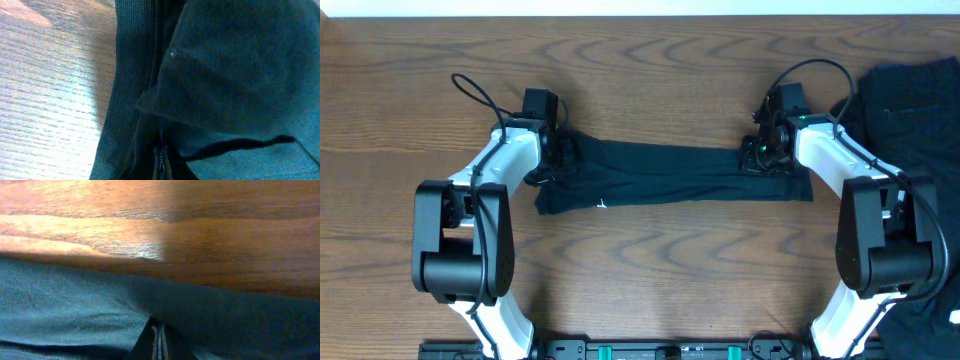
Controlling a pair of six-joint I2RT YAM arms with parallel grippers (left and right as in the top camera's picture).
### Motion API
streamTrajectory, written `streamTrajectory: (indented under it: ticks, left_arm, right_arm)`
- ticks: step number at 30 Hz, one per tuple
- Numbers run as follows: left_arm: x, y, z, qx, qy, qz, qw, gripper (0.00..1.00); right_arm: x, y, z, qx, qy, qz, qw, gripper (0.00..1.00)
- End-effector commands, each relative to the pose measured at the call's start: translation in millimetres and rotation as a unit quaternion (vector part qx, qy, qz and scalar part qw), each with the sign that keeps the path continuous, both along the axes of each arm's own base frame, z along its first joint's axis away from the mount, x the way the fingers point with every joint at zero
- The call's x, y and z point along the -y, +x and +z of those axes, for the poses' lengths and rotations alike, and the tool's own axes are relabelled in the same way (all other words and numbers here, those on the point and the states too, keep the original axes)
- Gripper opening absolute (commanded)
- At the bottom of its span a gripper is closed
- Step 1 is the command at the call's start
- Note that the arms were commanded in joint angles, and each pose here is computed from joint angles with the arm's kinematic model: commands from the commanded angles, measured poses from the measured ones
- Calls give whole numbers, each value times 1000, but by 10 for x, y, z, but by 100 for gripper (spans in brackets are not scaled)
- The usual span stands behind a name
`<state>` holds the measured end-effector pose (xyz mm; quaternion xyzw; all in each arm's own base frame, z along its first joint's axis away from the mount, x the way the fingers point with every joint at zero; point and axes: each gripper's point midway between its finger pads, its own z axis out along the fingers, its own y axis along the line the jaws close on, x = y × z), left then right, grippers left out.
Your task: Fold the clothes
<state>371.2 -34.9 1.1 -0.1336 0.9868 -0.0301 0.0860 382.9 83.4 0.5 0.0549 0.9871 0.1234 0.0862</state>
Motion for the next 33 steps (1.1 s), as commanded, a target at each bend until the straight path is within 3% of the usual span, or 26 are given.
streamTrajectory:
  ticks: [1,6,11,12,13,17,18,20,33]
  left_arm:
    - [-96,111,401,55,9,1,998,6]
    - [-70,67,1223,147,-11,18,989,6]
    - [-87,-105,1747,204,-16,22,979,7]
    - [-90,-139,1814,211,-16,21,977,15]
    - [-91,-164,1854,215,-17,21,976,33]
    - [-96,-238,1899,214,-17,21,977,57]
    - [-97,-256,1885,209,-16,21,978,76]
    - [-100,-306,1843,196,-15,21,980,98]
    - [-102,-336,1824,189,-14,21,982,98]
  right_arm:
    - [-116,133,171,26,19,45,998,5]
    - [-396,143,585,59,69,108,990,2]
    - [-798,95,772,89,90,159,979,1]
    - [-898,80,762,92,91,171,977,1]
    - [-989,63,742,93,92,182,975,1]
    - [-1288,60,578,106,62,213,969,1]
    - [-1350,71,512,109,50,213,970,1]
    - [-1506,57,411,112,46,221,968,1]
    - [-1840,-92,270,118,21,254,960,1]
